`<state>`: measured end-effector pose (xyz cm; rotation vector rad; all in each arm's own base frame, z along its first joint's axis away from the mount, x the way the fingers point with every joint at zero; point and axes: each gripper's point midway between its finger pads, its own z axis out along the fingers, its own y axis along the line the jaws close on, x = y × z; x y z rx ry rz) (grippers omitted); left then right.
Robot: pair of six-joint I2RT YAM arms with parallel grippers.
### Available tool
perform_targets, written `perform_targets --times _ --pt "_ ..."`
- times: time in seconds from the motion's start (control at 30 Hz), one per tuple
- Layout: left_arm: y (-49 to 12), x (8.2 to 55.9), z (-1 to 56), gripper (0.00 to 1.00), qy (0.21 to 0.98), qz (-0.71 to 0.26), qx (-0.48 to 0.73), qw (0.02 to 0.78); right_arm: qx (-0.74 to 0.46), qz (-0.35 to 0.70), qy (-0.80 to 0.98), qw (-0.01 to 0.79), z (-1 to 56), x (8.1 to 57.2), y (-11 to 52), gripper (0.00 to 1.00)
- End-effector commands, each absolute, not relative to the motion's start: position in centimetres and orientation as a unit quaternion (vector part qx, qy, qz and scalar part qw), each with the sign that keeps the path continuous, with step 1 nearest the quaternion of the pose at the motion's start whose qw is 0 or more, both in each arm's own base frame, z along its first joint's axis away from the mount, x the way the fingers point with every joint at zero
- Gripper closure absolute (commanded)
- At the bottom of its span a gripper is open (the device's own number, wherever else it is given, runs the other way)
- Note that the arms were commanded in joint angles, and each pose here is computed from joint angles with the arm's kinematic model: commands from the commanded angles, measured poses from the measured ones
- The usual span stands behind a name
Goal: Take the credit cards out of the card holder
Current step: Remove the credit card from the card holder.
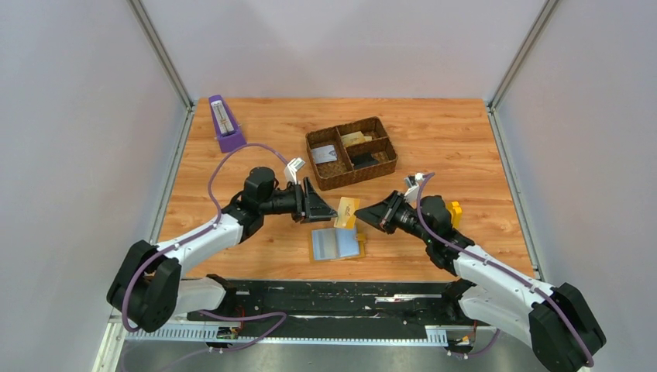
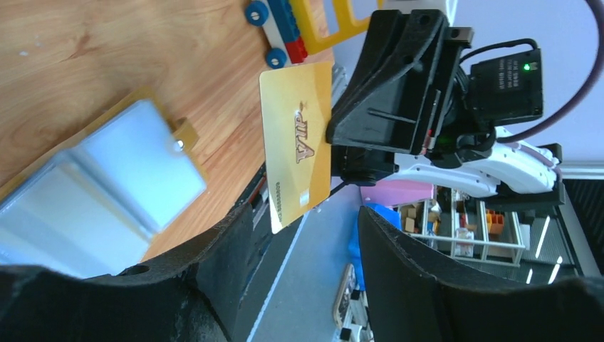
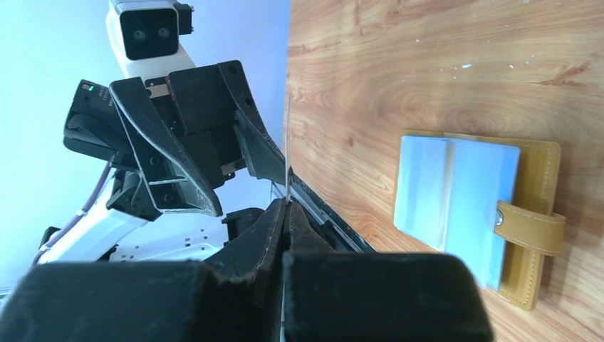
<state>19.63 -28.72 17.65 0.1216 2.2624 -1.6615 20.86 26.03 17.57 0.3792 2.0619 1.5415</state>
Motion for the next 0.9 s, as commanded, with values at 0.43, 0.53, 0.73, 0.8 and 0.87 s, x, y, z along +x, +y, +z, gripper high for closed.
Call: perform_targets --times 0.43,0.53,0.73,0.8,0.87 --pt "-30.9 19.4 18.4 0.69 0.752 -0.641 0.054 0.145 0.125 0.618 0.724 0.282 20.0 20.4 26.3 1.0" --pt "-31.1 19.3 19.0 0.89 0.737 -0.659 0.055 0.14 0.112 0.624 0.723 0.276 19.9 19.9 26.6 0.99" --pt "-31.3 18.8 19.6 1.0 0.72 -0.681 0.062 0.12 0.028 0.581 0.751 0.312 20.0 19.8 26.4 0.79" --pt "-31.1 18.3 19.4 1.0 0.722 -0.678 0.073 0.116 0.003 0.557 0.766 0.322 19.9 20.1 25.8 0.73" --pt "-31.0 18.0 19.0 1.0 0.728 -0.669 0.093 0.118 -0.021 0.548 0.769 0.329 20.4 20.5 25.0 0.66"
